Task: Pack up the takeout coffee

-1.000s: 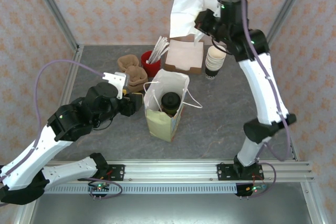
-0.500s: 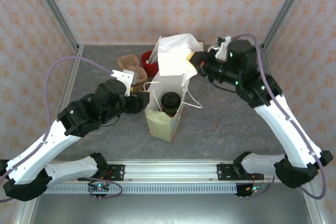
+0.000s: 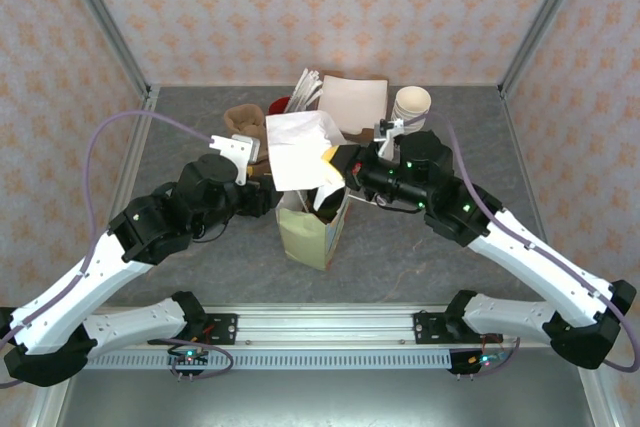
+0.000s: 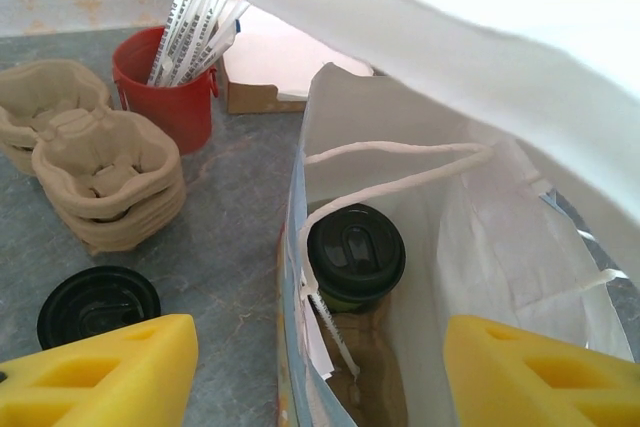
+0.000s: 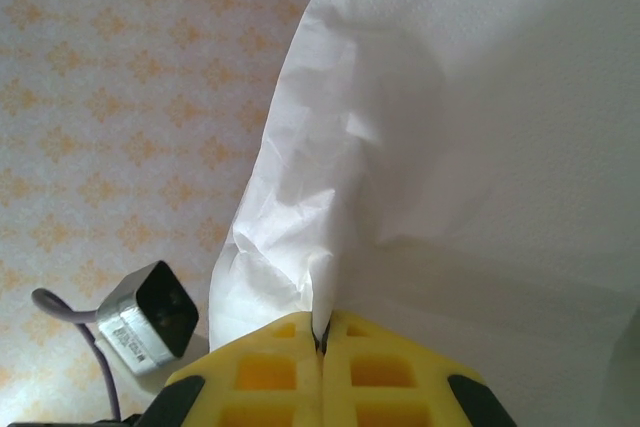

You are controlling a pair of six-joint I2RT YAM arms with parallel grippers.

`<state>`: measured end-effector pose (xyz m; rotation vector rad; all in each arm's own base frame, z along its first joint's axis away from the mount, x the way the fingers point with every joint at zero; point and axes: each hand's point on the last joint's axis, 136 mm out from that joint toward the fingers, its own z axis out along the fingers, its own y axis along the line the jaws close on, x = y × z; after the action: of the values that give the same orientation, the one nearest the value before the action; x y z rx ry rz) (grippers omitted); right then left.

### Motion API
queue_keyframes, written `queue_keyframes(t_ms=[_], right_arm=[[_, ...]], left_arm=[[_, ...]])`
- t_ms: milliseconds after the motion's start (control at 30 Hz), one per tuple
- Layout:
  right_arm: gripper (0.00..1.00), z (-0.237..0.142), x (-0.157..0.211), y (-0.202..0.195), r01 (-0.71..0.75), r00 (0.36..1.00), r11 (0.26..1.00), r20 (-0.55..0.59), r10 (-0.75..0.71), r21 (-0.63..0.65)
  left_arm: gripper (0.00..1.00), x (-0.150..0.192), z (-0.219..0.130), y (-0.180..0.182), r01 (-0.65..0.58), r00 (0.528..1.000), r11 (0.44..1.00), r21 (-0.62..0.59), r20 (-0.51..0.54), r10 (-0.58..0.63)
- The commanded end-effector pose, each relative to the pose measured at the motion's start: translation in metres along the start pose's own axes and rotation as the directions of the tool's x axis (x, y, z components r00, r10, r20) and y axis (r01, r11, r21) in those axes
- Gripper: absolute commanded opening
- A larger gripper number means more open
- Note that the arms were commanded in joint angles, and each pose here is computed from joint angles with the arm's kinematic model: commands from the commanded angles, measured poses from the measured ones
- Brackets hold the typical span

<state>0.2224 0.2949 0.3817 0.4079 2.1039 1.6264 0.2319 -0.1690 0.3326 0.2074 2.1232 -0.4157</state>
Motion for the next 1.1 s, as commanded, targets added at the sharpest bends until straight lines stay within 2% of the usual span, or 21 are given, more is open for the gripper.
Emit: queue_keyframes(t_ms=[0, 200, 400, 733, 1000, 1067], right_arm=[[0.0, -0.001, -0.01, 0.001, 0.001, 0.998, 1.0, 0.067, 0.0, -0.018], [0.0, 0.012, -0.007, -0.038, 0.075, 0.996, 0.986, 0.033, -0.081, 0.151], [0.0, 0.02, -0.01, -0.074, 0.086, 0.994, 0.955, 0.041, -0.102, 0.283], [0.0, 0.022, -0.013, -0.108, 0.161, 0.985, 0.845, -0.031, -0.168, 0.511], [0.11, 0.01, -0.02, -0.12, 0.212, 0.972, 0.76, -0.051, -0.23, 0.614], [0.17, 0.009, -0.02, -0.123, 0.224, 0.969, 0.746, -0.065, -0.237, 0.627]], left_arm=[[0.67, -0.007, -0.001, 0.004, 0.03, 0.999, 0.999, -0.02, 0.039, -0.029], [0.67, -0.006, 0.002, 0.003, 0.025, 0.999, 0.999, -0.026, 0.033, -0.024], [0.67, -0.008, 0.006, 0.001, 0.011, 1.0, 0.999, -0.032, 0.02, -0.011], [0.67, -0.008, 0.006, 0.002, 0.006, 1.0, 0.999, -0.04, 0.018, -0.006], [0.67, -0.005, 0.005, 0.004, 0.01, 1.0, 0.999, -0.046, 0.015, -0.009], [0.67, -0.005, 0.005, 0.005, 0.011, 1.0, 0.999, -0.048, 0.016, -0.01]])
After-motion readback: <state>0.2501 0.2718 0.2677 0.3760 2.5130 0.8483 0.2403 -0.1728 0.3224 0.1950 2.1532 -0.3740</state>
